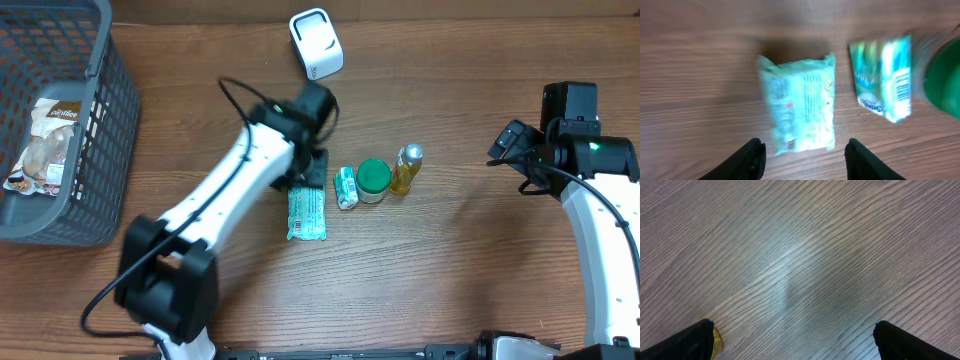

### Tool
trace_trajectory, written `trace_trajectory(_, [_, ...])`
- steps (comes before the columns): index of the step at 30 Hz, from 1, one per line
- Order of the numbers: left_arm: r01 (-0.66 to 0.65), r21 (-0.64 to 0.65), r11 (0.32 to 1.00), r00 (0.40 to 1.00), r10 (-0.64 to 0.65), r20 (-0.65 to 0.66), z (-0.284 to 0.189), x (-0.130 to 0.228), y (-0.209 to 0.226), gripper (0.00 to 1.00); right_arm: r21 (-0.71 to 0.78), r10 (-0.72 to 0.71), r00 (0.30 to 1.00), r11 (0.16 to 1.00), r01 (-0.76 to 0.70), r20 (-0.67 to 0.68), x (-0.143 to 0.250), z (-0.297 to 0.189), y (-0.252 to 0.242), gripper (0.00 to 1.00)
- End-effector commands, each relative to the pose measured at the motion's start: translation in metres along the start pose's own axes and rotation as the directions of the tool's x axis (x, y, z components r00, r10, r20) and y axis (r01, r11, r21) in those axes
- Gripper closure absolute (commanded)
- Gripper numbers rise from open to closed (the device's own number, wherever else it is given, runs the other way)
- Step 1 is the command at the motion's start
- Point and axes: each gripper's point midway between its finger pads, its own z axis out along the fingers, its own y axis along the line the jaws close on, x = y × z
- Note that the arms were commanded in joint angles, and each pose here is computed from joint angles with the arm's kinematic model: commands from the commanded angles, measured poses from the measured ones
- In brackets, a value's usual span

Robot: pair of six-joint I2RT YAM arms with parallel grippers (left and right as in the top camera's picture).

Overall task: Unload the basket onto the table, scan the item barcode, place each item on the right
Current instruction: 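Move the left gripper back into the basket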

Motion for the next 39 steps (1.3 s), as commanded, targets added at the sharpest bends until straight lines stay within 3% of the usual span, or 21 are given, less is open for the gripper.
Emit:
trace_trajectory(1, [0.037, -0.054, 0.998, 0.955, -0.02, 0.297, -0.098, -0.054, 0.042, 0.51, 0.0, 0.011, 1.0, 1.0, -0.011, 0.014, -0.004, -0.002, 0.0, 0.0])
trace_trajectory(5, [0.165, -0.206, 0.965, 0.836, -0.026, 0.548, -0.188, -0.088, 0.112, 0.49, 0.0, 0.011, 1.0, 1.0, -0.011, 0.014, -0.004, -0.002, 0.0, 0.0])
trace_trajectory(9, [0.455, -0.33, 0.827, 0.659, -0.063, 0.749, -0.275, -0.091, 0.198, 0.44, 0.0, 0.011, 1.0, 1.0, -0.011, 0.014, -0.004, -0.002, 0.0, 0.0])
trace_trajectory(10, [0.515, -0.35, 0.783, 0.607, -0.044, 0.794, -0.302, -0.091, 0.225, 0.42, 0.0, 0.011, 1.0, 1.0, -0.011, 0.014, -0.004, -0.002, 0.0, 0.0])
trace_trajectory(12, [0.524, -0.379, 0.763, 0.586, -0.001, 0.81, -0.32, -0.093, 0.25, 0.25, 0.0, 0.011, 1.0, 1.0, -0.011, 0.014, -0.004, -0.002, 0.0, 0.0])
trace_trajectory(13, [0.521, -0.409, 0.749, 0.59, 0.03, 0.807, -0.328, -0.095, 0.274, 0.12, 0.0, 0.011, 1.0, 1.0, -0.011, 0.014, -0.004, -0.002, 0.0, 0.0])
trace_trajectory(18, [0.585, -0.419, 0.694, 0.614, -0.042, 0.788, -0.32, -0.08, 0.341, 0.0, 0.0, 0.011, 1.0, 1.0, -0.011, 0.014, -0.004, -0.002, 0.0, 0.0])
trace_trajectory(24, [0.558, -0.439, 0.705, 0.725, -0.157, 0.67, -0.267, -0.058, 0.414, 0.0, 0.0, 0.011, 1.0, 1.0, -0.011, 0.014, -0.004, -0.002, 0.0, 0.0])
trace_trajectory(29, [0.571, -0.393, 0.721, 0.763, -0.289, 0.578, -0.214, -0.041, 0.458, 0.0, 0.0, 0.011, 1.0, 1.0, -0.011, 0.014, -0.004, -0.002, 0.0, 0.0])
trace_trajectory(34, [0.565, -0.325, 0.759, 0.789, -0.381, 0.482, -0.157, -0.036, 0.482, 0.0, 0.0, 0.011, 1.0, 1.0, -0.011, 0.014, -0.004, -0.002, 0.0, 0.0])
trace_trajectory(39, [0.481, -0.256, 0.838, 0.854, -0.382, 0.354, -0.09, -0.043, 0.486, 0.0, 0.0, 0.011, 1.0, 1.0, -0.011, 0.014, -0.004, -0.002, 0.0, 0.0])
